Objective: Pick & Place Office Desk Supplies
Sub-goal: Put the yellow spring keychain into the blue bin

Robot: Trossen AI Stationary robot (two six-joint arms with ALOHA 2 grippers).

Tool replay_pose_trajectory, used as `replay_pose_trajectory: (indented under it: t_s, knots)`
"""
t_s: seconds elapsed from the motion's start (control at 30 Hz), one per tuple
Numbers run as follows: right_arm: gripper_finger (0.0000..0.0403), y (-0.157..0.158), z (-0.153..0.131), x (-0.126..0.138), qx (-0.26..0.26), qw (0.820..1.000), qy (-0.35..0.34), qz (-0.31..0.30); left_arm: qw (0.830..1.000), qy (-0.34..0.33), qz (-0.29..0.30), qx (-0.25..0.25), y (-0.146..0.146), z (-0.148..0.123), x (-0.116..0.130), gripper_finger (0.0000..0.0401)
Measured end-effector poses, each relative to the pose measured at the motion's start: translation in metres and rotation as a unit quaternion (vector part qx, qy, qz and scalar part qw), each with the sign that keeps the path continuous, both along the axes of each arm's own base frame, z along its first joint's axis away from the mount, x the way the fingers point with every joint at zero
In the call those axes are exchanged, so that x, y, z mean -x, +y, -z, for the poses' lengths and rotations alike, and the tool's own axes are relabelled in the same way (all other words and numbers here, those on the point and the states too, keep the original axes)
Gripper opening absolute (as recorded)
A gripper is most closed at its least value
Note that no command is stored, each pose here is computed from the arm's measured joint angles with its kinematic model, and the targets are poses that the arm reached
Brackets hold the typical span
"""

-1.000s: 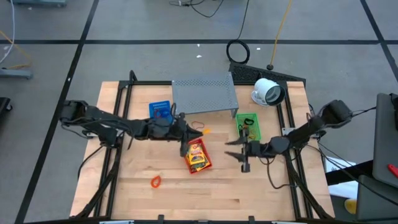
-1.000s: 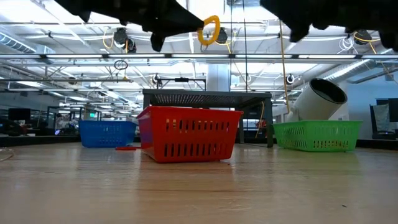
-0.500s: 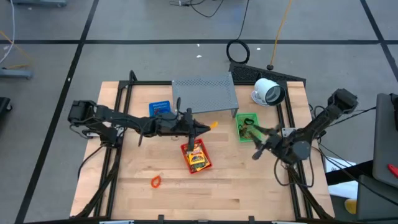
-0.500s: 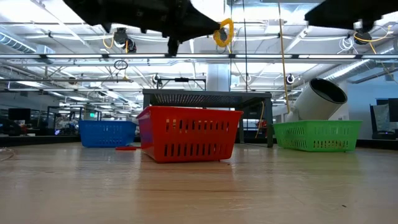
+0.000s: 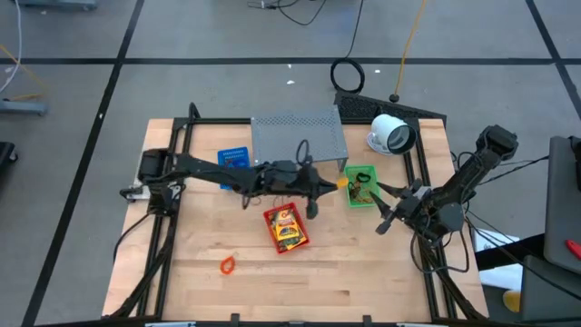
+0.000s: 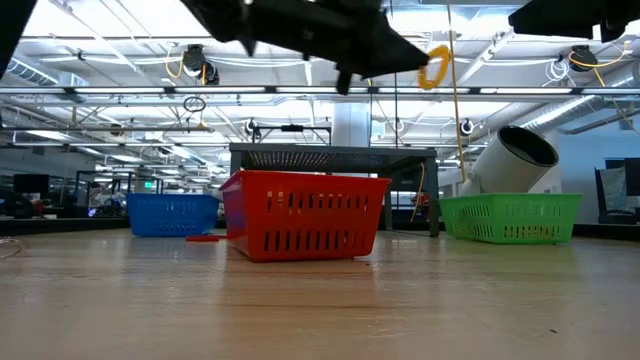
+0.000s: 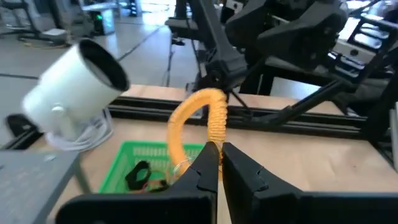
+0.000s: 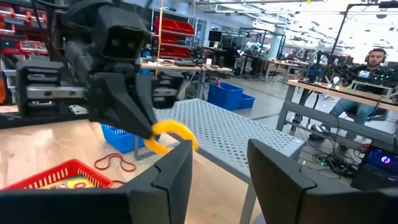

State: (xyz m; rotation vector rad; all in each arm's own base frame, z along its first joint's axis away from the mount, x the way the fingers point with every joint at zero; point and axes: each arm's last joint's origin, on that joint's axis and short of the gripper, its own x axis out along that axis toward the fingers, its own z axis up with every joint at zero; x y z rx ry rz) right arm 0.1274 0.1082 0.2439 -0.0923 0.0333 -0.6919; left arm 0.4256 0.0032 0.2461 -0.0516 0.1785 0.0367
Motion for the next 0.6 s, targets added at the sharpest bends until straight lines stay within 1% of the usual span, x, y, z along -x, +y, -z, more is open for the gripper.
replay_pose_trajectory:
  t_s: [0.17,0.3,0.47,0.6]
  knots:
    - [0.0144,-0.002,0.004,0.001,0.000,1.000,0.000,0.001,1.000,-0.010,0.026,0.008,0.013,0.003,-0.029,0.0005]
    - [0.0144,-0.004,0.005,0.000,-0.002,1.000,-0.002,0.009,0.999,-0.012,0.027,0.025,0.025,0.009,-0.045,0.0013]
    - [0.0144,-0.006,0.006,-0.001,-0.001,1.000,-0.001,0.014,0.999,-0.003,0.013,0.051,0.039,0.019,-0.050,0.0010]
    - [0.0144,-0.008,0.006,-0.003,0.002,1.000,0.002,0.023,0.998,-0.007,0.000,0.068,0.048,0.019,-0.049,0.0011]
